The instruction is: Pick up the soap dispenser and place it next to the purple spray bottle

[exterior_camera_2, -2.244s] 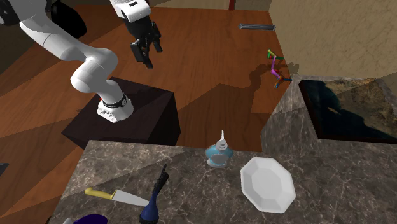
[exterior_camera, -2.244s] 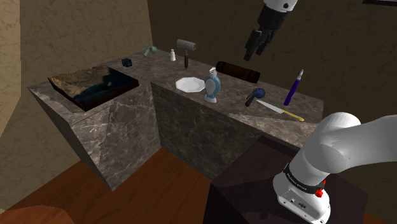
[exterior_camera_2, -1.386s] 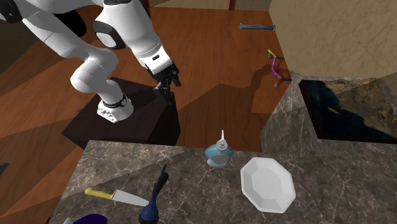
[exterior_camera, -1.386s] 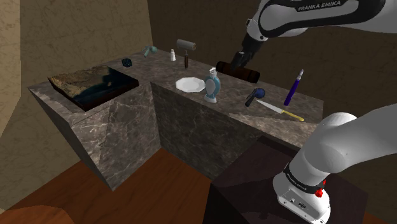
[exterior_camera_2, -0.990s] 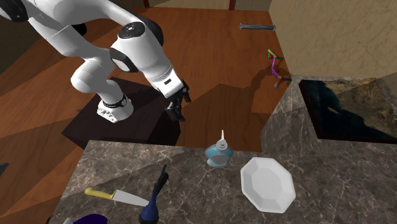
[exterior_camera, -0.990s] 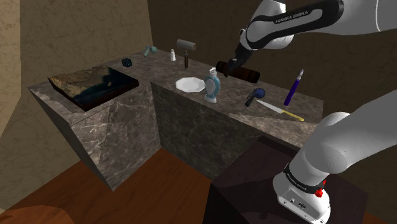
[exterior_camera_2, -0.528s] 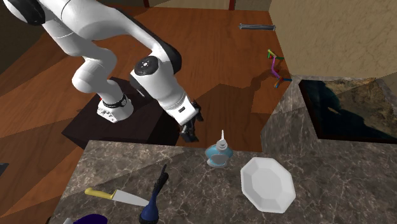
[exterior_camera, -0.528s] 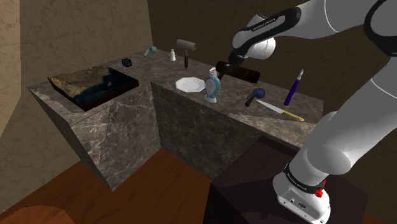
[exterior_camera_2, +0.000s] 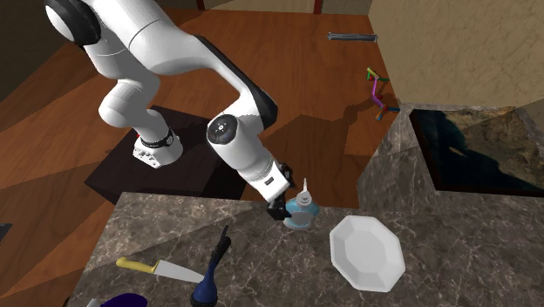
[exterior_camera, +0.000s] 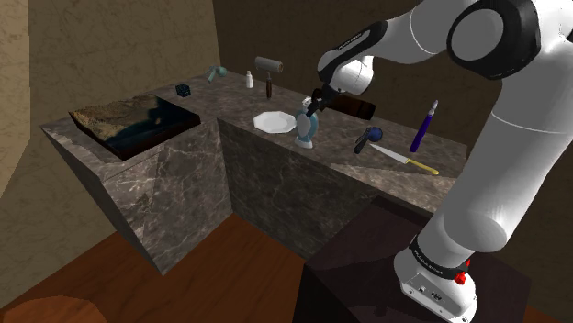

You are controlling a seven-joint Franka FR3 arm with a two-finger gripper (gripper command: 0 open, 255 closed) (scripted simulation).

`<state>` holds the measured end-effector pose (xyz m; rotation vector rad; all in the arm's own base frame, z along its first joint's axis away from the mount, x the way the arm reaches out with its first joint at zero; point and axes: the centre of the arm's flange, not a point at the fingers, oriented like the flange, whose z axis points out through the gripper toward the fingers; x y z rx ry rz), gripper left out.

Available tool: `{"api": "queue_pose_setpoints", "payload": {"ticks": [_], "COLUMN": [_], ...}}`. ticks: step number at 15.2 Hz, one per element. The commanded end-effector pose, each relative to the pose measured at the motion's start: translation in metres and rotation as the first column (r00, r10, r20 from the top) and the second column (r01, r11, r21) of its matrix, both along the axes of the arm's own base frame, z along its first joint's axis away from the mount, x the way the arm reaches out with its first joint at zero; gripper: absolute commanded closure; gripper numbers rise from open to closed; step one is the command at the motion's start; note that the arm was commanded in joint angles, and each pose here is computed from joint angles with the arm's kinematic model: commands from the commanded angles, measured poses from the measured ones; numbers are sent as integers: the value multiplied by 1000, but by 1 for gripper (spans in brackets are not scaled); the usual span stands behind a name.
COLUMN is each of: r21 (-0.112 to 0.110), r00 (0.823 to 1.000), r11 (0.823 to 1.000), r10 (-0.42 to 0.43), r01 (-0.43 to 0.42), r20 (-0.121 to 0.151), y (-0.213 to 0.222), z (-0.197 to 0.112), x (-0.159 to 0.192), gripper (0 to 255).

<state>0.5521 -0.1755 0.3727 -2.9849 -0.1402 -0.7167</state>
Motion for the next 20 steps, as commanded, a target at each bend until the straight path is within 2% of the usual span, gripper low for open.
{"api": "queue_pose_setpoints", "payload": {"ticks": [1, 5, 13, 14, 20], "r21": [0, 0, 0, 0, 0], "r00": [1000, 1000, 1000, 1000, 1000], "r11": [1000, 1000, 1000, 1000, 1000], "r10": [0, 0, 0, 0, 0], "r01": [0, 0, 0, 0, 0], "r20": [2, 2, 2, 2, 2], "y": [1, 3, 3, 3, 3], "z": [-10, -31, -31, -31, -31], "x": [5, 16, 16, 16, 15], "gripper": [0, 0, 0, 255, 255]}}
